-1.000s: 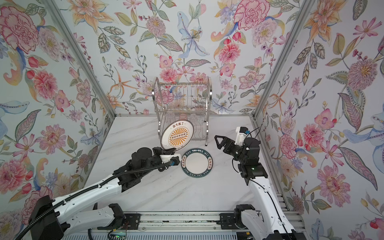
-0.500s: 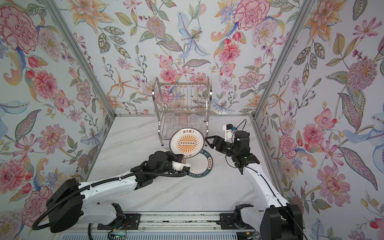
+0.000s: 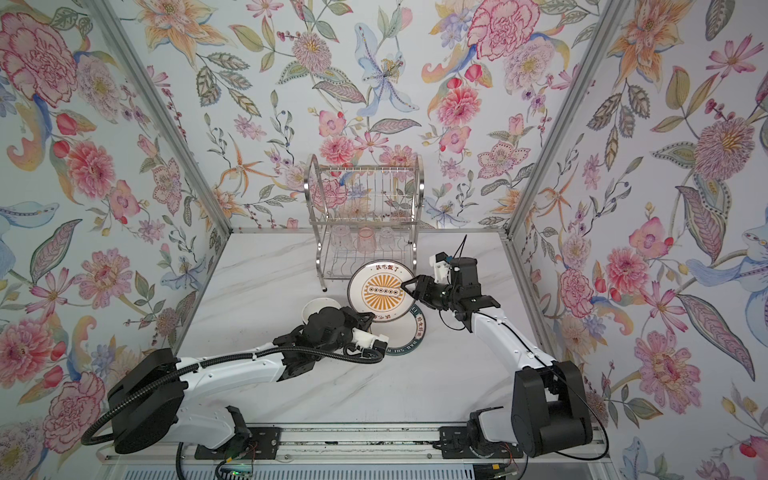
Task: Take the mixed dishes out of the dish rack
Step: 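Swing the sunburst plate down toward the lettered plate while the right gripper reaches to it, then close the right gripper on the sunburst plate rim while the left gripper opens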
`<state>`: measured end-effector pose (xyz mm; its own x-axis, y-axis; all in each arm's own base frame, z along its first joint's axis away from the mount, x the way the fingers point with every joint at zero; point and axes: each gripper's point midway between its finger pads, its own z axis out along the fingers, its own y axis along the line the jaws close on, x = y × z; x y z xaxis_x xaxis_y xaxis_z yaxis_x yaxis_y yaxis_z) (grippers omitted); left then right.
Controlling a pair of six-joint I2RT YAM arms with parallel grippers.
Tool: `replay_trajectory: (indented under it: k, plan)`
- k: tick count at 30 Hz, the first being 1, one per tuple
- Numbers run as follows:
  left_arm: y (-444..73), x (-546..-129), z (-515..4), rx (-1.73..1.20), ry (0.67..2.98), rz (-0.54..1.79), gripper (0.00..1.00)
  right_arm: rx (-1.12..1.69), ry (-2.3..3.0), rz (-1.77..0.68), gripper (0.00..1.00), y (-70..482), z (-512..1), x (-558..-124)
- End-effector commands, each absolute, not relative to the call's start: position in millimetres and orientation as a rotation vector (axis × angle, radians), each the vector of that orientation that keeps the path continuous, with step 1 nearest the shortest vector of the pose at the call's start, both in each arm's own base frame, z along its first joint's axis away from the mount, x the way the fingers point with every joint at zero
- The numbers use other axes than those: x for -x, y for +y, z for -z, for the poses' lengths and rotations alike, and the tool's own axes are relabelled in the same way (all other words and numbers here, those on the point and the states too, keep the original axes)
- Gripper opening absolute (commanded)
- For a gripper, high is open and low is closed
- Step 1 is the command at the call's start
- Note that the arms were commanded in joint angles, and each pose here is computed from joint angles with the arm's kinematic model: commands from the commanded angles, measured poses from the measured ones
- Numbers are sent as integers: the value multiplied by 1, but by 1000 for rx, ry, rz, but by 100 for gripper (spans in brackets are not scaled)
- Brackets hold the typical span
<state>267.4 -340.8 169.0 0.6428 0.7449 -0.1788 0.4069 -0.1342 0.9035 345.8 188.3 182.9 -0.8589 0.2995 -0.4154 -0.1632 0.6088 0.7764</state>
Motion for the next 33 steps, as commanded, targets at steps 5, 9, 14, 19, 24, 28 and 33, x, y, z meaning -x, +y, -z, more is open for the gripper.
replay_trajectory:
  k: [5, 9, 14, 19, 24, 28, 33]
  plan:
    - [-351, -272, -187, -1693, 891, -412, 0, -120, 2358, -1212, 35, 193, -178, -347]
    - [-351, -271, -182, -1711, 883, -414, 0, -133, 2375, -1218, 25, 193, -174, -345]
    - [-348, -272, -178, -1720, 891, -430, 0, -148, 2392, -1222, 11, 193, -170, -341]
    - [-347, -276, -183, -1678, 910, -439, 20, -157, 2389, -1209, 0, 190, -170, -341]
    - [-346, -274, -197, -1584, 921, -402, 78, -235, 2339, -1155, 0, 178, -174, -345]
    - [-341, -271, -201, -1560, 944, -377, 95, -301, 2293, -1075, 0, 158, -179, -344]
    - [-333, -271, -226, -1464, 1003, -284, 99, -362, 2275, -958, 0, 132, -177, -331]
